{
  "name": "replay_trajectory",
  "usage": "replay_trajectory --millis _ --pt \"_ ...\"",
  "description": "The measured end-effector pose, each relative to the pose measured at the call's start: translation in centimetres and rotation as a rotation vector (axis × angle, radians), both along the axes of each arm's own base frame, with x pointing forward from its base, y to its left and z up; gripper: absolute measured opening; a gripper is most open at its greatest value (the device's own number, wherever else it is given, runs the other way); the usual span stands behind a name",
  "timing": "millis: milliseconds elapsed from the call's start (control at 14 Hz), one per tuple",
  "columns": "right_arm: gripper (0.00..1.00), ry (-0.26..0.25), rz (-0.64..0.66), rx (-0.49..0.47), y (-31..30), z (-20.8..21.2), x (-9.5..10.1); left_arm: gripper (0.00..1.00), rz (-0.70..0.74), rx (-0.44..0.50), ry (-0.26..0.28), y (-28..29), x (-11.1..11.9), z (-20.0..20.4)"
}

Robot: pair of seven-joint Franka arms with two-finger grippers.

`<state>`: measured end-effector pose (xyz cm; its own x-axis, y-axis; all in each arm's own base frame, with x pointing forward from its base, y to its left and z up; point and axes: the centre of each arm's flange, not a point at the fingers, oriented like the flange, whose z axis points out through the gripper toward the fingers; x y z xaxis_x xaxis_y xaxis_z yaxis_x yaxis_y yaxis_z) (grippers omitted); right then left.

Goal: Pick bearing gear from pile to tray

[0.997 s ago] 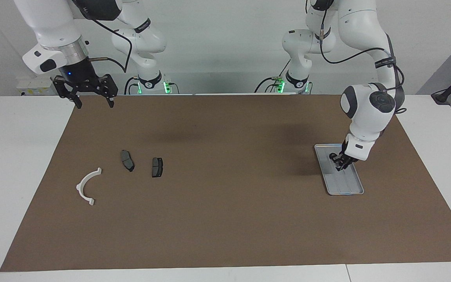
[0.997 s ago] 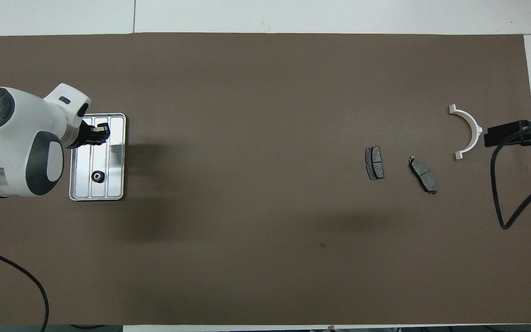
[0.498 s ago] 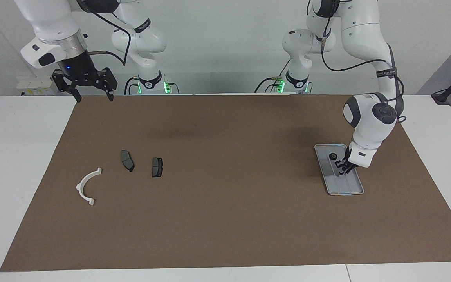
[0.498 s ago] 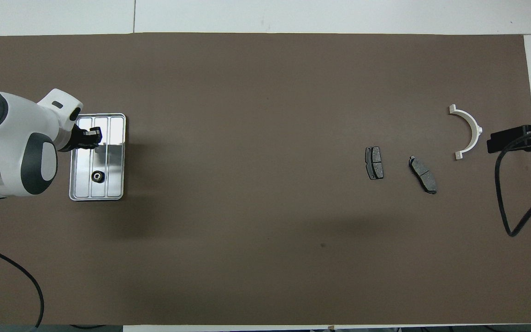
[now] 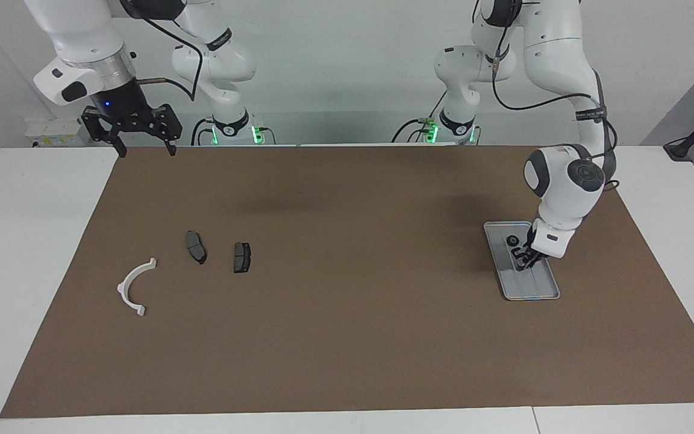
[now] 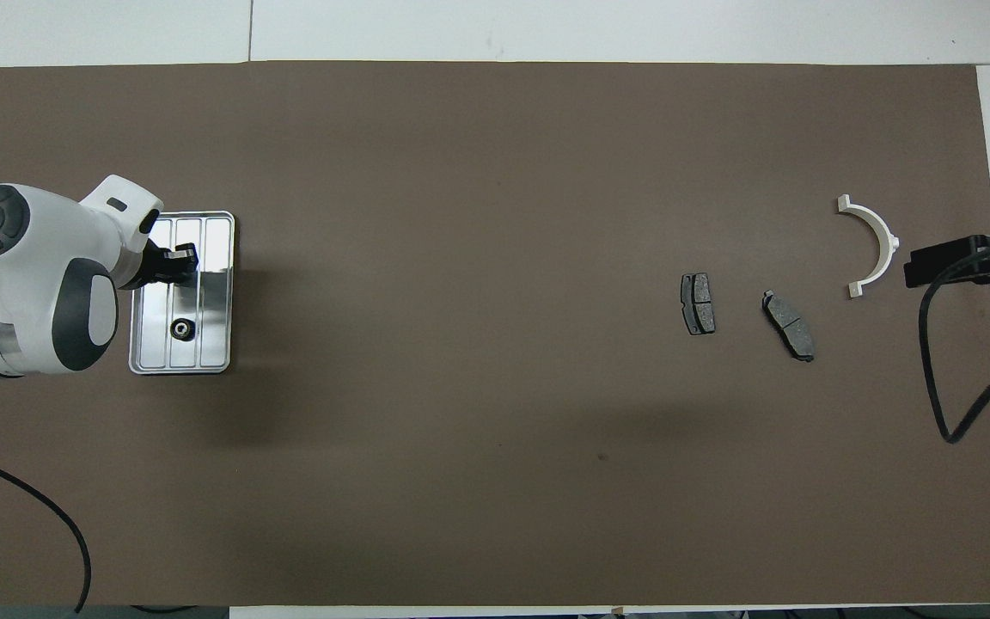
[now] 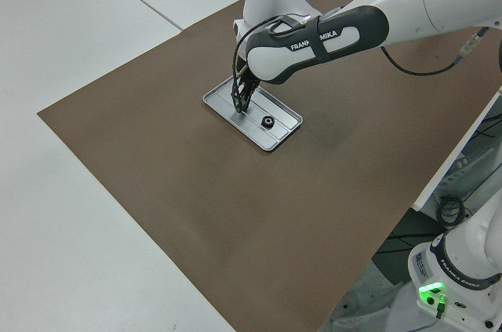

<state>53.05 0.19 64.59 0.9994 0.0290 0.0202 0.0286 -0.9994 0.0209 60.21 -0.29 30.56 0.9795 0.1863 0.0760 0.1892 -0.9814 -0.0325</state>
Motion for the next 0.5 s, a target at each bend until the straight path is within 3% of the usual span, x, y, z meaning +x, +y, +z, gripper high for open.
replay_trajectory --millis 285,356,498 --pt "1.00 0.000 0.000 0.000 0.00 0.00 0.00 0.24 0.001 -0.001 -0.004 -0.07 -0.26 -0.42" --pt "1.00 0.000 0.000 0.000 0.00 0.00 0.00 0.29 0.002 -0.001 -0.005 -0.07 -0.26 -0.44" --pt "1.00 0.000 0.000 0.000 0.02 0.00 0.00 0.51 0.005 -0.002 -0.015 -0.07 0.02 0.04"
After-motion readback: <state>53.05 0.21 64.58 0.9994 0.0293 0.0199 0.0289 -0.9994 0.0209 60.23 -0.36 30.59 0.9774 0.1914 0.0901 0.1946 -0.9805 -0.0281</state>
